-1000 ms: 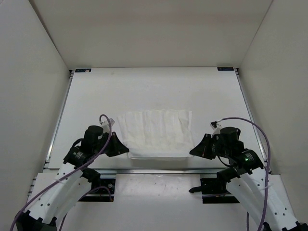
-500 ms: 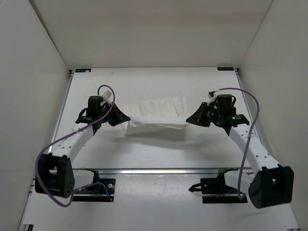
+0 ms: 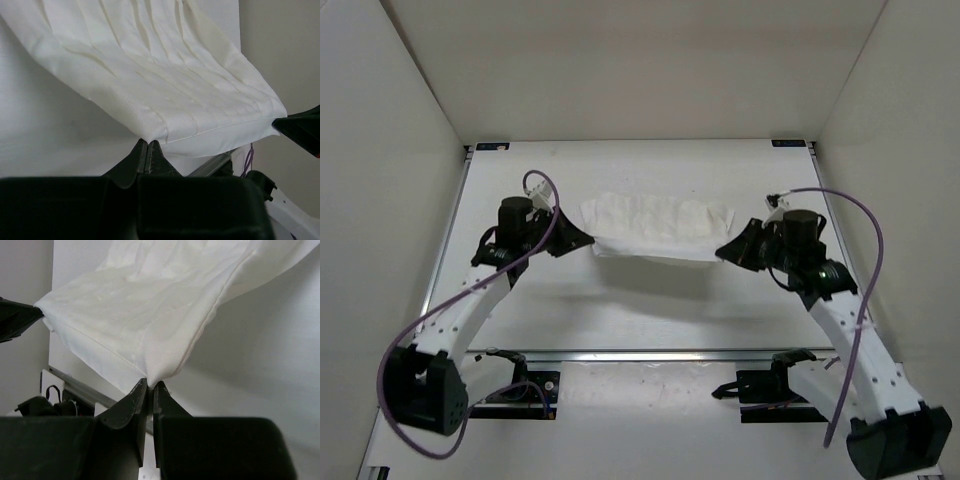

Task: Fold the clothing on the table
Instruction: Fold the skirt

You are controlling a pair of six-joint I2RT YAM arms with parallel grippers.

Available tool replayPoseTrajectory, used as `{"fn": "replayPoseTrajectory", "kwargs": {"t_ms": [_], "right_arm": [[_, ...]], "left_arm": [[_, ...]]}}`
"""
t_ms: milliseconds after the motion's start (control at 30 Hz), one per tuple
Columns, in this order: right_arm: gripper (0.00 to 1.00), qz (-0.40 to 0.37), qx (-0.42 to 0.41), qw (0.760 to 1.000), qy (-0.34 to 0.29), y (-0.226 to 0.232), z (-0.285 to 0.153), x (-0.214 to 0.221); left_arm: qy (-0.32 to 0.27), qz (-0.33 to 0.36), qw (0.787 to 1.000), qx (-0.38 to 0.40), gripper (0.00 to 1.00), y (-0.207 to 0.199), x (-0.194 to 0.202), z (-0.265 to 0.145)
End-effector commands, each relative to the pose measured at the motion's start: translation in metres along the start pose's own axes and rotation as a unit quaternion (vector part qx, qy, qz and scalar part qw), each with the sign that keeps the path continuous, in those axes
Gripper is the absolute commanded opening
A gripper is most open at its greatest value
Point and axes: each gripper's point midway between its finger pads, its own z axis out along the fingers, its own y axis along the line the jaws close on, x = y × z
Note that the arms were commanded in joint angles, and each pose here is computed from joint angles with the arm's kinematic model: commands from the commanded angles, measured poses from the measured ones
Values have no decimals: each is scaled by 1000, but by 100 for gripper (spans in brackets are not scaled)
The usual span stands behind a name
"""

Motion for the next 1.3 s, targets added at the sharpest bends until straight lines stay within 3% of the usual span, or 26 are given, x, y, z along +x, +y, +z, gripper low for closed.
{"fn": "replayPoseTrajectory", "kwargs": {"t_ms": [0,100,300,500,600,667,767,800,833,1000,1100,1267], "right_arm": [[0,15,54,998,12,-28,-25,40],[0,41,43,998,35,-29,-40,68],[0,60,33,997,47,-30,-43,68],[0,72,42,995,53,-38,20,15],[1,37,28,999,29,-28,62,-33],[19,3,-10,1000,-1,-19,100,-75],[46,-27,-26,999,-7,-16,131,-111],[49,-30,-19,999,-7,-18,133,-118],[52,-44,-13,999,-2,-22,139,-122],[69,-82,31,996,-35,-50,125,-115],[74,-34,56,998,-5,-86,115,-83],[74,17,90,995,28,-107,101,-21]], "left_arm": [[-17,14,999,-40,0,16,23,-24],[-5,0,999,-41,0,23,53,-39],[-8,6,999,-49,0,25,39,-34],[-3,-25,996,-80,0,59,3,15],[-22,-36,994,-102,1,77,-31,42],[-40,-45,994,-87,33,82,-53,58],[-63,-63,994,-68,34,84,-81,69],[-68,-70,993,-68,38,86,-89,69],[-68,-68,994,-56,50,81,-93,68],[-75,-53,994,-54,56,70,-84,50],[-40,-43,995,-84,56,78,-44,42],[-1,-24,992,-124,60,96,20,27]]}}
